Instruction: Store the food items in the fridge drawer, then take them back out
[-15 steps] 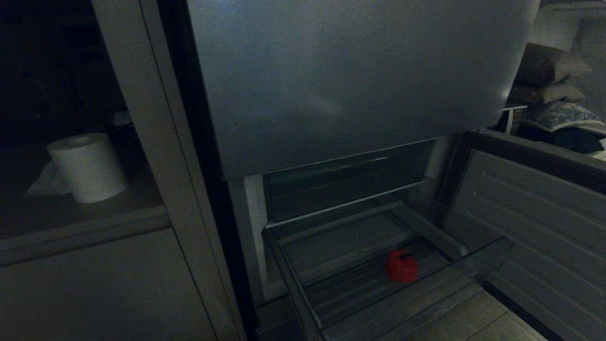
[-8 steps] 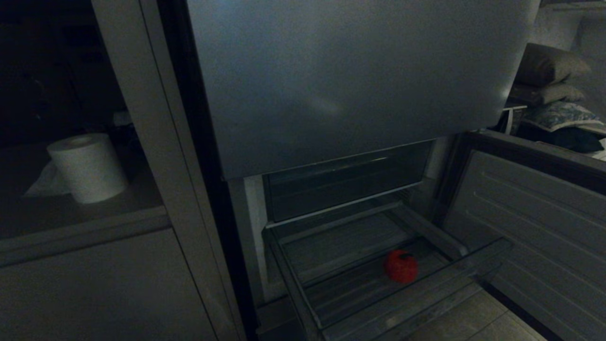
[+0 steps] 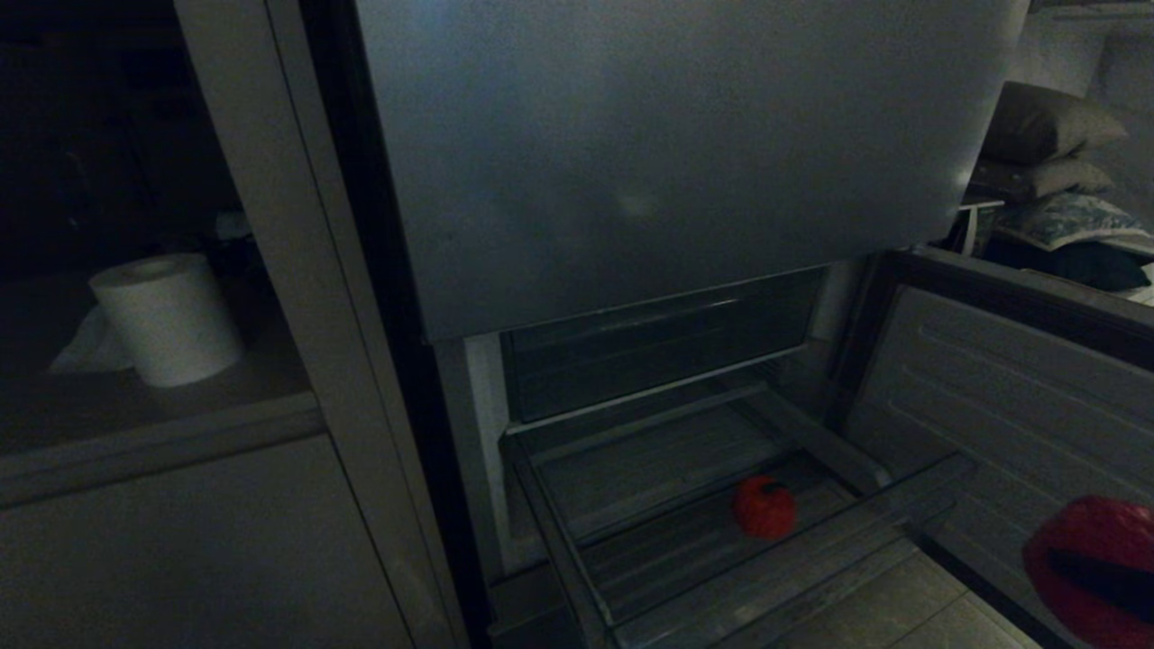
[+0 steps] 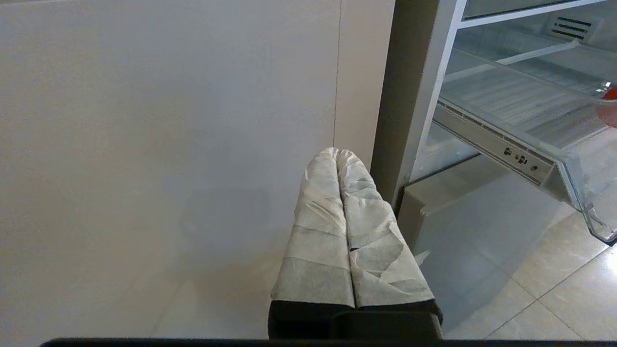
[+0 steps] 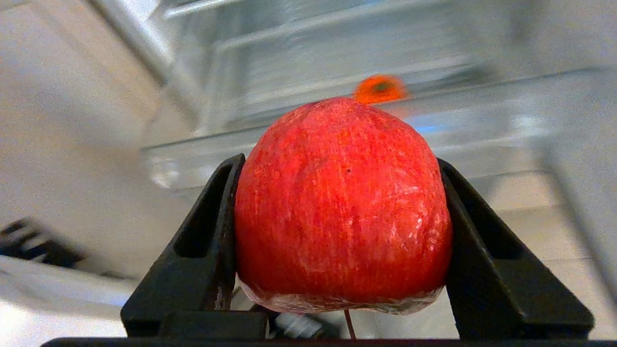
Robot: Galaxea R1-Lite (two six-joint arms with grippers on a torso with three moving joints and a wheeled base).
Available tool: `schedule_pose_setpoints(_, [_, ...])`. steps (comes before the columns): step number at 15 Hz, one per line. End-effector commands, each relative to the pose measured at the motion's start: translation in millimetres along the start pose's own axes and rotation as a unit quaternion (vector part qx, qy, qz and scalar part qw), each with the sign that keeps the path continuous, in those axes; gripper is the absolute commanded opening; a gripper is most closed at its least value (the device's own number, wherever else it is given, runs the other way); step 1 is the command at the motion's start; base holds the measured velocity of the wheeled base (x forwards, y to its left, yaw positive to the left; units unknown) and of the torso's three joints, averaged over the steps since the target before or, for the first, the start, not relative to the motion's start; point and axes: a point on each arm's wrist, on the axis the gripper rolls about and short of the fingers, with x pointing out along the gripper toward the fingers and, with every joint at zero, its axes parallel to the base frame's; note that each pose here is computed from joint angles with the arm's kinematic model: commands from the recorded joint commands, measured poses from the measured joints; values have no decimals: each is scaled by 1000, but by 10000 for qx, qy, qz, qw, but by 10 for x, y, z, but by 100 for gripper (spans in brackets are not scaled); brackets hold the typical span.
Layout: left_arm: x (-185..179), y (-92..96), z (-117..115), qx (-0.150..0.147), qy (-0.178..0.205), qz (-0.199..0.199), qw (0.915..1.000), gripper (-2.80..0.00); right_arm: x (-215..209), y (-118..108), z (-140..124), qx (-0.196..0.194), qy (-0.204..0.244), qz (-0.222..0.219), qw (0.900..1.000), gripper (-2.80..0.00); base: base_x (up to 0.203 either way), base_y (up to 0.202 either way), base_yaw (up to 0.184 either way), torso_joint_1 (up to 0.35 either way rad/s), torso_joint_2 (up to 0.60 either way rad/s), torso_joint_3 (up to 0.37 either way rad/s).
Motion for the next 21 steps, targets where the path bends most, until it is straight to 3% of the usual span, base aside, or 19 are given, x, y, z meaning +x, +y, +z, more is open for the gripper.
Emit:
schedule_pose_setpoints(1, [0,0,0,-2,-2,2,10000,-280,574,-234,112,418,909,142,9949,-280,0,0,0,0,0,0])
schedule_pose_setpoints(5, [0,0,0,-2,-2,2,10000,-280,1284,-408,150,472,1311,505,9890,-280,0,0,0,0,0,0])
schedule_pose_setpoints(8, [0,0,0,-2,-2,2,10000,-280,1777,-448,89,313,1282,758,9884,-280,0,0,0,0,0,0])
schedule_pose_setpoints(13, [0,0,0,-2,-2,2,10000,-280,2324,-295,-11,93,1019,1029,9894,-280,0,0,0,0,0,0])
schedule_pose_setpoints(17, [0,0,0,-2,-2,2,10000,-280,2449,-169,-28,-28,975,1212,9878,-280,0,0,0,0,0,0])
schedule_pose_setpoints(18, [0,0,0,-2,-2,2,10000,-280,2459,-157,-35,-35,989,1231,9875,-57,0,0,0,0,0,0])
schedule_pose_setpoints(19, [0,0,0,-2,-2,2,10000,-280,2480,-154,-41,-38,998,1229,9874,0,0,0,0,0,0,0])
schedule_pose_setpoints(21, [0,0,0,-2,-2,2,10000,-280,2561,-124,-60,-72,1009,1106,9887,0,0,0,0,0,0,0])
